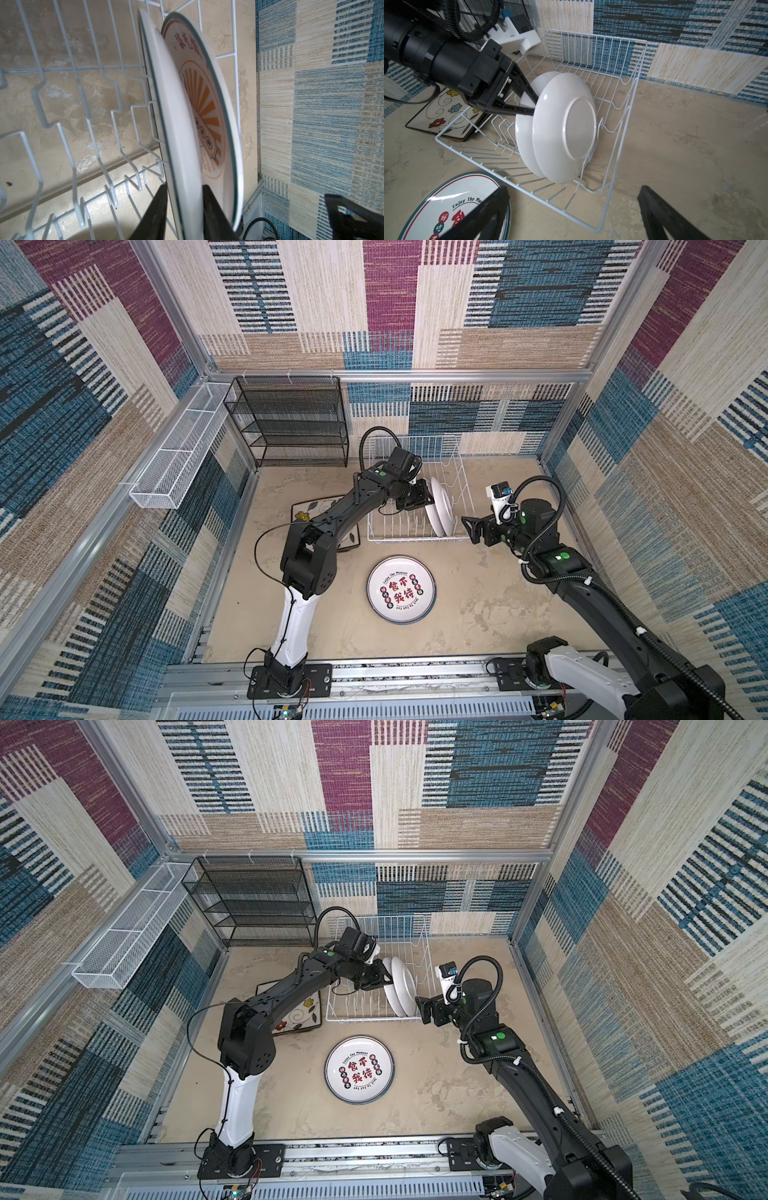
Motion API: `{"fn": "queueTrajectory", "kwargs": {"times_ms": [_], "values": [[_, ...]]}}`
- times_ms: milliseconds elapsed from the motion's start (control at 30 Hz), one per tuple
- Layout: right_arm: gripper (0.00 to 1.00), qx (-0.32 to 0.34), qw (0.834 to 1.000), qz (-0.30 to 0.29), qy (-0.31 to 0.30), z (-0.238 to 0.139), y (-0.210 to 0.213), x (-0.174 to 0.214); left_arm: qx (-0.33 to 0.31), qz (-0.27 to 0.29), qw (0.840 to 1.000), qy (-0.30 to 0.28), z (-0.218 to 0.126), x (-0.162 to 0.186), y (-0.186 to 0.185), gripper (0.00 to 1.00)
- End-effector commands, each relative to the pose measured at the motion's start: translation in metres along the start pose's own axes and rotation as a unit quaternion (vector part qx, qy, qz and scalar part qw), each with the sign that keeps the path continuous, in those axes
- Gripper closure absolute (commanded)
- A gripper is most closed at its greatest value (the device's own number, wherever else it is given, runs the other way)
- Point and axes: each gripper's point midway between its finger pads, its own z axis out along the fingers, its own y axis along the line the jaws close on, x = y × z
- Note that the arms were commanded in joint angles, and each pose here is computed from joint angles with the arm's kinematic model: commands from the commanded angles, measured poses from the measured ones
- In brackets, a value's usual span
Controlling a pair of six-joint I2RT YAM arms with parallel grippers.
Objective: Unload the plates from the dish rack
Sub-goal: 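Reach the left gripper to the nearest white plate in the rack, then close the left gripper on the white plate's rim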
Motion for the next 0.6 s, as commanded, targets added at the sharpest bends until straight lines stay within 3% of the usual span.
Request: {"fn": "queueTrajectory", "kwargs": {"times_ms": [0,567], "values": [[0.01,-0.003,1.0,0.0,-0.023,-0.0016,0.0012,-0.0119,0.003,-0.022,1.0,0.004,0.0048,0.0012,-0.0011,0.71],[0.01,0.003,0.999,-0.001,-0.034,-0.0075,-0.0003,-0.0172,0.023,-0.048,0.999,0.005,0.0081,0.0081,-0.0094,0.93]]}}
